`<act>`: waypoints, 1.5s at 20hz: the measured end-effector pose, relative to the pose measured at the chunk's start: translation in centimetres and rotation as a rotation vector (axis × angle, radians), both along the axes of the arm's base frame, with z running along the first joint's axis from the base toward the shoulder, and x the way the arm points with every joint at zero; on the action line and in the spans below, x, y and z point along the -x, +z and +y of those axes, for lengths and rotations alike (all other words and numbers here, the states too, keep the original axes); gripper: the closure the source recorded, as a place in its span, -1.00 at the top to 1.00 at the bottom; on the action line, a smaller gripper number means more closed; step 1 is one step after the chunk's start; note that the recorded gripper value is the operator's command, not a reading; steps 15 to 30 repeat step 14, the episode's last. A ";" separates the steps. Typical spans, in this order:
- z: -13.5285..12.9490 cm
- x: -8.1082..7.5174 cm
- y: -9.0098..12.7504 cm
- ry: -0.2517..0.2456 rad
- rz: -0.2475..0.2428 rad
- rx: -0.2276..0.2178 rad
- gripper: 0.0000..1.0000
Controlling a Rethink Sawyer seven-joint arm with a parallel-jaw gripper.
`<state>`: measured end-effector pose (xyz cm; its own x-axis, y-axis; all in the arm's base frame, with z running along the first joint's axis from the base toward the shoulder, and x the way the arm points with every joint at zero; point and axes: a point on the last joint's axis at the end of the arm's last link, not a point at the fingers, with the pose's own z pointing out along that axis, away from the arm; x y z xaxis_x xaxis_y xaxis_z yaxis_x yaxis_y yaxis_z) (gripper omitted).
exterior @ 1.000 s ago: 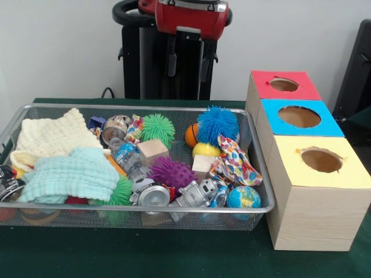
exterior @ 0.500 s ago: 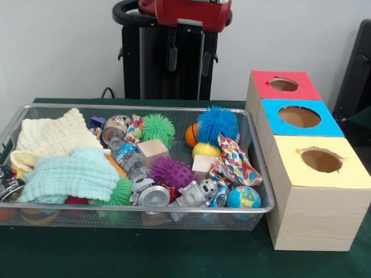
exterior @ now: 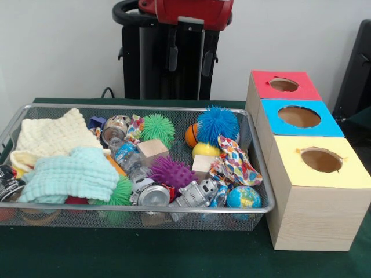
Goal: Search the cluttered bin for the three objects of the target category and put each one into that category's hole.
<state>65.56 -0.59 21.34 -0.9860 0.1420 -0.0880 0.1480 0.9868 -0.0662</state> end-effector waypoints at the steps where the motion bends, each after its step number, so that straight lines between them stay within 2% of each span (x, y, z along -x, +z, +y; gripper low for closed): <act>1: 0.0 0.0 0.0 0.001 -0.001 0.000 1.00; 9: 1.2 -0.6 0.5 0.023 -0.016 0.009 1.00; 14: 3.1 -1.0 1.0 0.054 -0.019 0.012 1.00; 30: 3.1 -1.0 1.0 0.054 -0.019 0.012 1.00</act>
